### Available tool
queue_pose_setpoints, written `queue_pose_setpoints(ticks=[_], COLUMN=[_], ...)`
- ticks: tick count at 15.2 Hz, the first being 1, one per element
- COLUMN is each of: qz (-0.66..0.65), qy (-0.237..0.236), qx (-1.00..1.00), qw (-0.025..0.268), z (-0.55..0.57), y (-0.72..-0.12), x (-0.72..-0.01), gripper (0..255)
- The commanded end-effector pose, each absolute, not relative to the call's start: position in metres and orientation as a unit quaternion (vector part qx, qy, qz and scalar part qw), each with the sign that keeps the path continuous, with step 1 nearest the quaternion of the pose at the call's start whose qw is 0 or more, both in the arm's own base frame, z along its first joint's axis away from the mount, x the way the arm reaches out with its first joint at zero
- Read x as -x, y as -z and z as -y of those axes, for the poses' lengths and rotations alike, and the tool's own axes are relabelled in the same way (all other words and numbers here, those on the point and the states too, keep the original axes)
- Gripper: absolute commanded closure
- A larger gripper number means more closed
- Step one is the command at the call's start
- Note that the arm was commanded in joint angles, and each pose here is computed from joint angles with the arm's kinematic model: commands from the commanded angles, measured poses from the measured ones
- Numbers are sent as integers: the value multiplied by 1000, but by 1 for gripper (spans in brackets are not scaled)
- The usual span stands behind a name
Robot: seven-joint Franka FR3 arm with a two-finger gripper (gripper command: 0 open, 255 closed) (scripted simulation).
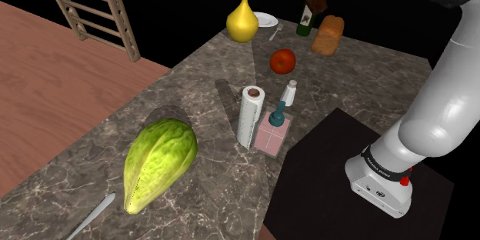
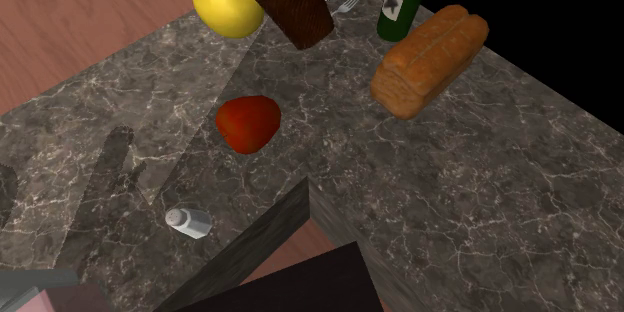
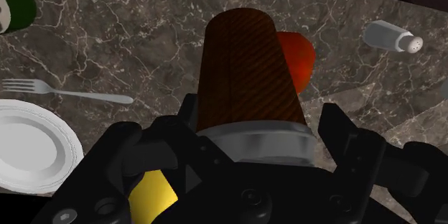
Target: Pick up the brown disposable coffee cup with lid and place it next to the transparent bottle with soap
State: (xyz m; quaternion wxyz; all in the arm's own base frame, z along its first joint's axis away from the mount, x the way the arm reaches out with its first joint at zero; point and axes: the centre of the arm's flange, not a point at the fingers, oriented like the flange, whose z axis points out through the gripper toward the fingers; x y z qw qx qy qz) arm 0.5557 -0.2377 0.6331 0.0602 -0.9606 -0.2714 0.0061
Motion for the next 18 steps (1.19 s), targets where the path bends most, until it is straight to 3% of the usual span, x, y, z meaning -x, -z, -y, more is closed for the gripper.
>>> queue_pose_setpoints(ticks=[1, 18], qz=[272, 272], qy=[-6, -6], qx=[961, 961], qw=[60, 60], z=[212, 5], y=[-632, -632], x=[-545, -458], gripper=[255, 255])
